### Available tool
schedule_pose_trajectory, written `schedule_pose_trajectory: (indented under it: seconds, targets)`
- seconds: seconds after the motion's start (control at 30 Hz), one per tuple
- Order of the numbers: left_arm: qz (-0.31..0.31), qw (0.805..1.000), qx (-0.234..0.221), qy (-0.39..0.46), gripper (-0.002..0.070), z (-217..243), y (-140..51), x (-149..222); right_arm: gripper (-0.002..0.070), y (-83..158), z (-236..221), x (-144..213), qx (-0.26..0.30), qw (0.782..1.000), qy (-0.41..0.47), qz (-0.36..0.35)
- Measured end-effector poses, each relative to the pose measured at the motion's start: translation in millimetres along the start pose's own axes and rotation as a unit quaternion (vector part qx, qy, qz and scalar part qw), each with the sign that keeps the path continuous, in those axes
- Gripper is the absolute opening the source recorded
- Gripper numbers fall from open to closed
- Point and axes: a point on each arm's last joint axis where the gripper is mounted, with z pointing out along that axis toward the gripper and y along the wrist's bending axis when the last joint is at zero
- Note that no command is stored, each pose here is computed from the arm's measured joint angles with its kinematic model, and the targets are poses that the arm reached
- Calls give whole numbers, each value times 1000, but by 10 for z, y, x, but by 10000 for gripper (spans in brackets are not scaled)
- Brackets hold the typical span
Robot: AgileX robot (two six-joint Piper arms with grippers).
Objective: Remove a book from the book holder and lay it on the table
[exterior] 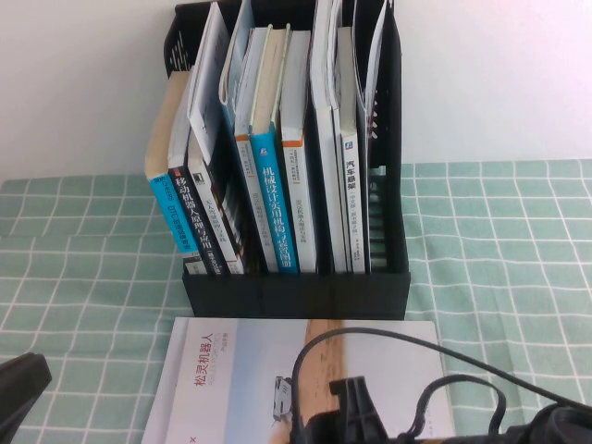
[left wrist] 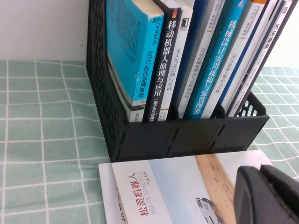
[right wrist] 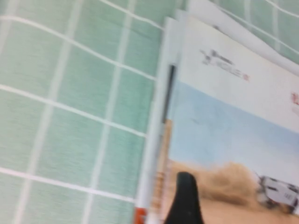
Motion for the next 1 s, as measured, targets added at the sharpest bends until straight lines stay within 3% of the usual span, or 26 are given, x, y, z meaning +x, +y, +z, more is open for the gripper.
schedule_pose_trajectory:
  seconds: [0.1,0.23,0.3,0.4,0.47,0.6,0.67,0.83,1.0]
  targets:
    - [0,1000,0,0,-2,0,0,0,503,99,-14,-97,-20,1000,-8,-19]
    - [-5,1000,3,2,-2,0,-5,4,376,79,-105,-337,-13,984,-34,-175]
    - [-10,1000,5,5,-2,0,-9,8,273,-63,-194,-498,20,969,-54,-241]
    - [-14,1000,7,6,-2,0,-12,11,90,-381,-404,-810,86,950,-86,-286]
    - [-15,1000,7,7,-2,0,-13,12,40,-634,-620,-1039,134,941,-109,-292]
    - [-17,1000,8,7,-2,0,-16,13,7,-1112,-1041,-1275,197,930,-111,-289]
    - [-18,1000,9,7,-2,0,-16,13,3,-1314,-1215,-1259,207,936,-85,-272]
    - [-18,1000,9,7,-2,0,-16,13,0,-1824,-1679,-889,256,941,118,-188]
    - [-20,1000,9,8,-2,0,-17,13,-1,-2081,-2198,-314,310,887,341,-5]
